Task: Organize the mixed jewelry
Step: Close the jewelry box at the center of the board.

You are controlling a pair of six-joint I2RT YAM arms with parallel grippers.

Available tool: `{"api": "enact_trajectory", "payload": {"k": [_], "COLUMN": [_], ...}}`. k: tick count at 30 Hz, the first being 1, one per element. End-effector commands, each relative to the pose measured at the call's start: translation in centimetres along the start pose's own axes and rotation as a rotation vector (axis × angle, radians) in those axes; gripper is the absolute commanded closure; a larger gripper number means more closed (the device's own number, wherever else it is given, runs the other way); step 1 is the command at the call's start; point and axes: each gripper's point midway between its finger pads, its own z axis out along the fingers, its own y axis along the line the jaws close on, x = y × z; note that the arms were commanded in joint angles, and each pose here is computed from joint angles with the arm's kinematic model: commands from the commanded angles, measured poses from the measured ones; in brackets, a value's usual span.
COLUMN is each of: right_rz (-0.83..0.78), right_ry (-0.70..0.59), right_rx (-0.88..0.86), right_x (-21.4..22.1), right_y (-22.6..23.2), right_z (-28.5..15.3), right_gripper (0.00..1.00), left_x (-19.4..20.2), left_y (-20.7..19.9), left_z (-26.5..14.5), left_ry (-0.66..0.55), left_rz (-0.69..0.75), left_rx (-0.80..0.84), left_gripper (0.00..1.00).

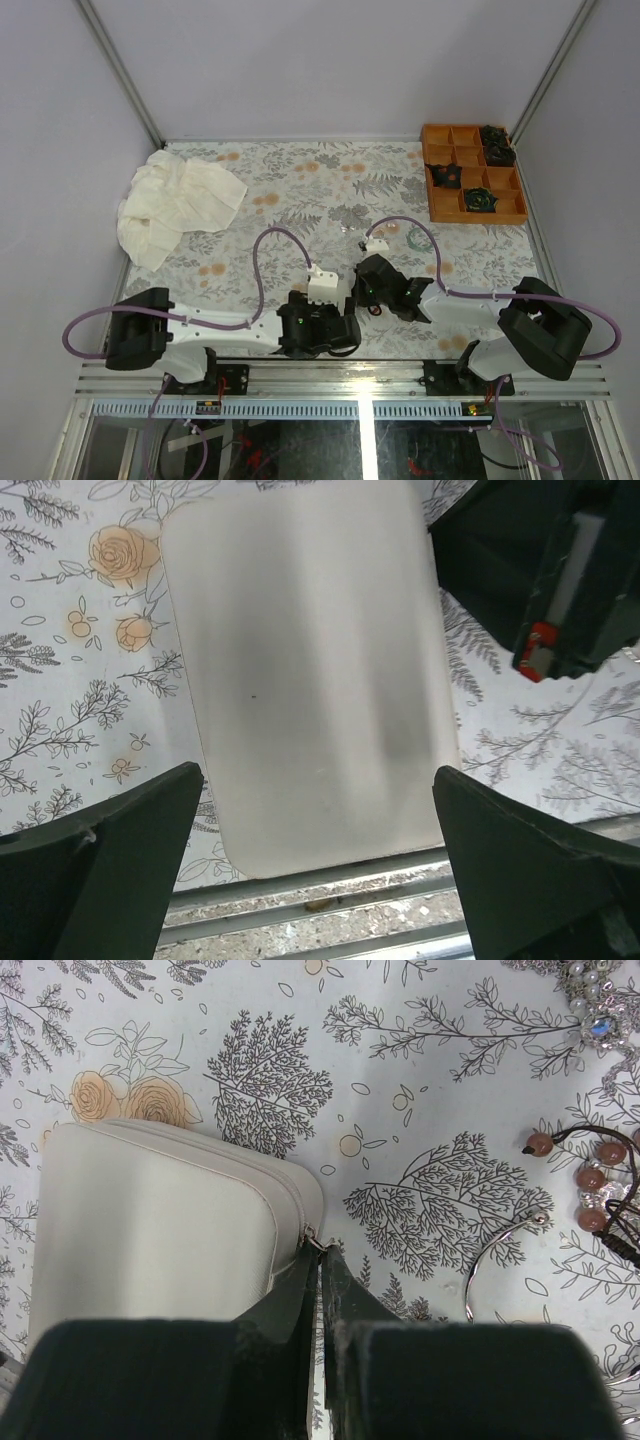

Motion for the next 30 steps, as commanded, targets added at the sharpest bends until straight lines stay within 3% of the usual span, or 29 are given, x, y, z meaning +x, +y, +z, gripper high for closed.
{"api": "enact_trajectory", "payload": {"k": [1, 10, 19, 30], "right_rz": [0.033, 0.043, 0.035, 0.029], "right_ry": [-0.074, -0.066, -0.059, -0.063], "right_rx": [-0.077, -0.084, -0.066, -0.049], "right_x": [-2.9, -2.6, -2.0, -1.7], "right_y": [2.8, 2.8, 2.2, 1.4], "right_z": [-0.4, -0.3, 0.2, -0.5], "right_gripper": [1.0, 1.0, 1.0, 1.0], "left_x": [0.9, 2.2, 5.0, 6.2], "left_y": [0.2, 1.8, 4.3, 9.4], "left_z": [0.9, 3.5, 4.5, 5.4], "left_ry": [0.035, 0.07, 0.134, 0.165], "left_rz": [0.019, 0.011, 0.007, -0.063], "left_rx": [-0.05, -0.088, -0.109, -0.177], "left_gripper": [0.0, 0.0, 0.07, 0.12]}}
